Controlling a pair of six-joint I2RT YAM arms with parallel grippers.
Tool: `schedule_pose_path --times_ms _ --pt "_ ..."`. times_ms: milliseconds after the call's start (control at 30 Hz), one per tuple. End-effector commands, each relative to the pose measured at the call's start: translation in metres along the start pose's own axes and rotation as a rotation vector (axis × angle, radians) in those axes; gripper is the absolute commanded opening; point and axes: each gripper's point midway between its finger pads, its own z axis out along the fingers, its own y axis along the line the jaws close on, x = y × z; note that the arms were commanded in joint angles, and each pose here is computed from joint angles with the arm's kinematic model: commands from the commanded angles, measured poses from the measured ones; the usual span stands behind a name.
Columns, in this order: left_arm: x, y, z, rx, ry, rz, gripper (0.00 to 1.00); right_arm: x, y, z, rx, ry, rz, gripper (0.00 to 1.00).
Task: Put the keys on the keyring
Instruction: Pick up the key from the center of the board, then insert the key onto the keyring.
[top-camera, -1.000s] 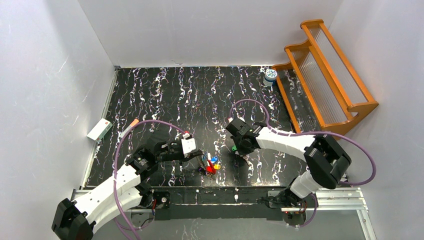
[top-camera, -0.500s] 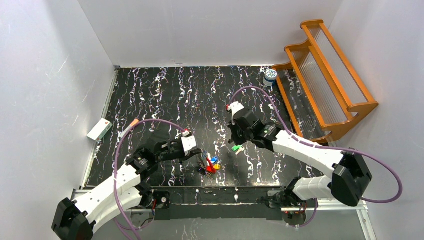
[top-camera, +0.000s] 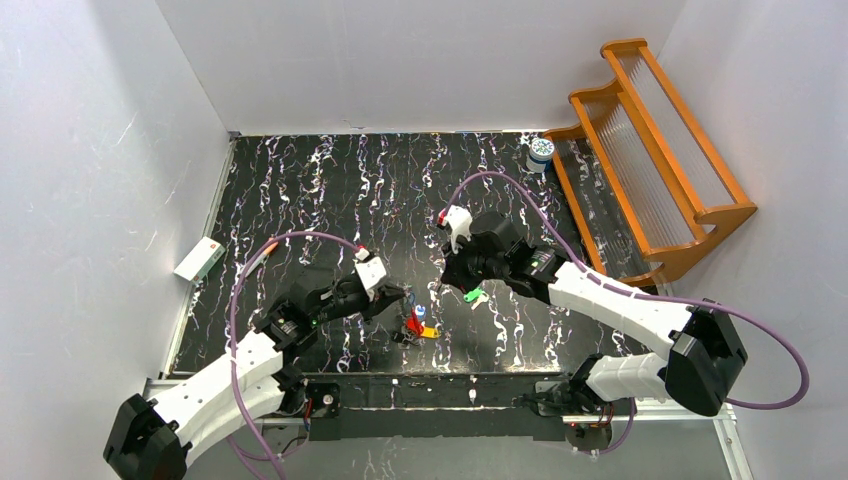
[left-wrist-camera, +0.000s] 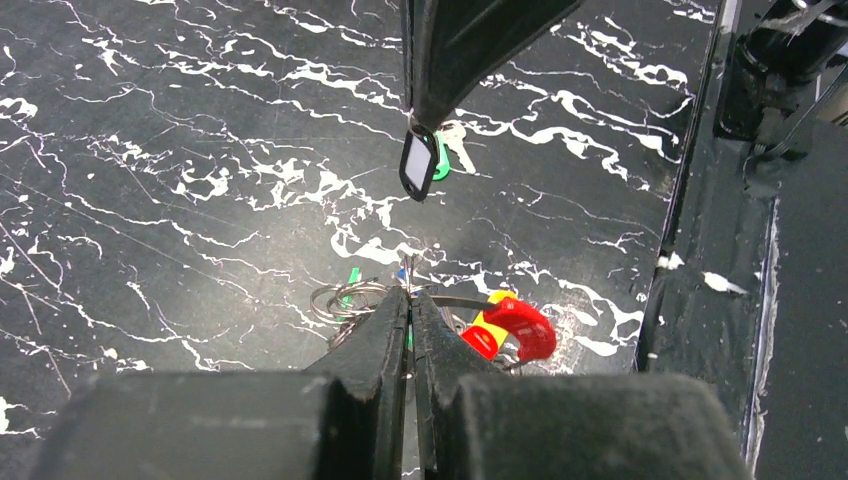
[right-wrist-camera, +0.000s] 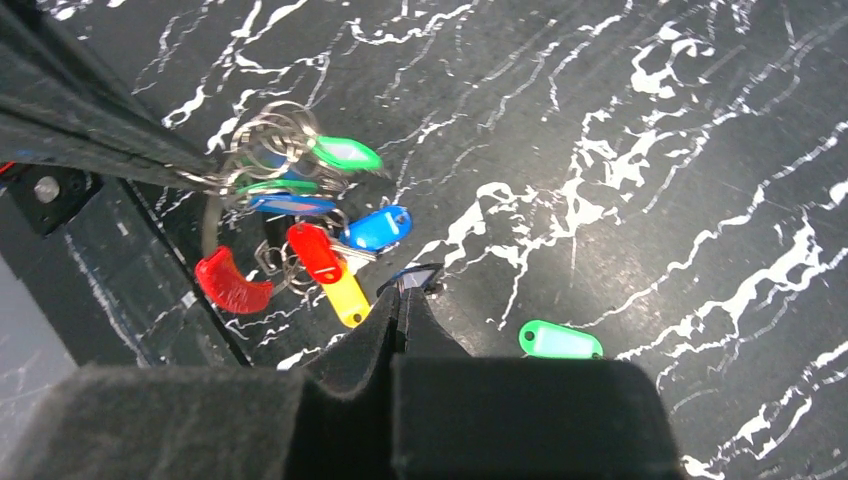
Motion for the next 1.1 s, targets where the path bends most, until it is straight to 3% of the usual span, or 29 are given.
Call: schedule_pose_path --times_ms 0,433,1067 --pt "-0.025 0.000 0.001 -0.007 -0.112 -0.007 0.00 -0.026 0.022 -0.004 -0.145 -0.085 -0.085 0.01" --pt "-0.009 -0.012 -0.003 0.085 -0.003 0.082 0.00 -0.030 0.057 -0.007 -0.385 -0.127 -0.201 0.01" --pt "-0.018 -0.017 -0.005 0.102 -0.057 0.111 0.00 -0.034 0.089 -0.009 -0.608 -0.162 -0.238 0.01"
